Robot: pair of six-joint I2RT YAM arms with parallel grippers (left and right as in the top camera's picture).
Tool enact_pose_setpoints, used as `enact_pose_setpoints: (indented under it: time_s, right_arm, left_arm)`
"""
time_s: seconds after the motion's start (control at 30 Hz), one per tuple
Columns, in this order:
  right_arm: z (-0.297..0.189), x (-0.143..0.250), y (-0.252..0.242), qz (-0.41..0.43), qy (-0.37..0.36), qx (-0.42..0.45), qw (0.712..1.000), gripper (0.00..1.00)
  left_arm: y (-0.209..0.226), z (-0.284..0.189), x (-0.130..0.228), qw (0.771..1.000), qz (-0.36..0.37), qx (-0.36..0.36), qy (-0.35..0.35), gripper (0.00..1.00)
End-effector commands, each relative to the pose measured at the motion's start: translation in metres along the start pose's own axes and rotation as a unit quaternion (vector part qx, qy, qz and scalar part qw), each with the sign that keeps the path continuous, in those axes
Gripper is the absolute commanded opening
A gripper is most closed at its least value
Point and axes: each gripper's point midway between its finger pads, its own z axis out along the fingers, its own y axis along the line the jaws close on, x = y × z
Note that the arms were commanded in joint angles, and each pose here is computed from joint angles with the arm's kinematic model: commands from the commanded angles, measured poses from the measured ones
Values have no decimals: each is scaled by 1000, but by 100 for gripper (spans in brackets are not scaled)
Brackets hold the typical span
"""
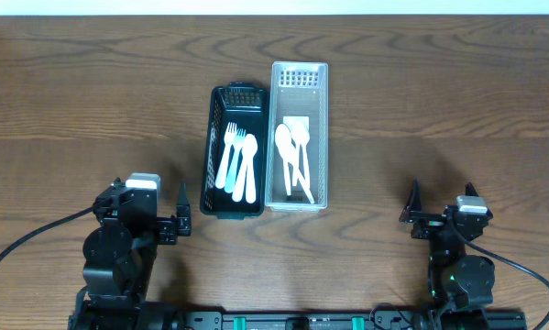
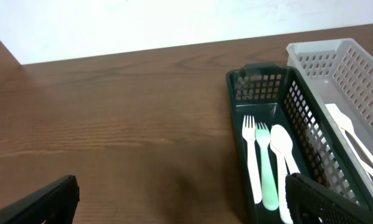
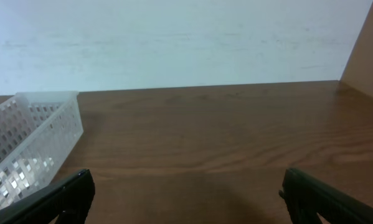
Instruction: Pack container
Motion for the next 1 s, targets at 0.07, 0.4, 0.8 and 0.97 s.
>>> enact_pose_setpoints:
  time_s: [0.07,0.4,0.8,0.97]
  right_arm:
    - [0,1,2,-9,-1,-6,1000,99]
    - [0,1,2,-9,-1,-6,1000,99]
    - [0,1,2,-9,-1,-6,1000,99]
    - [0,1,2,-9,0,-6,1000,99]
  left_arm:
    - [1,-2,-2,1000,11,-3,-4,98]
    - [1,-2,-2,1000,11,-3,-4,98]
    - [-13,-35,36,999,21,36,9,98]
    - [-15,-14,41,998,16,33,-54,98]
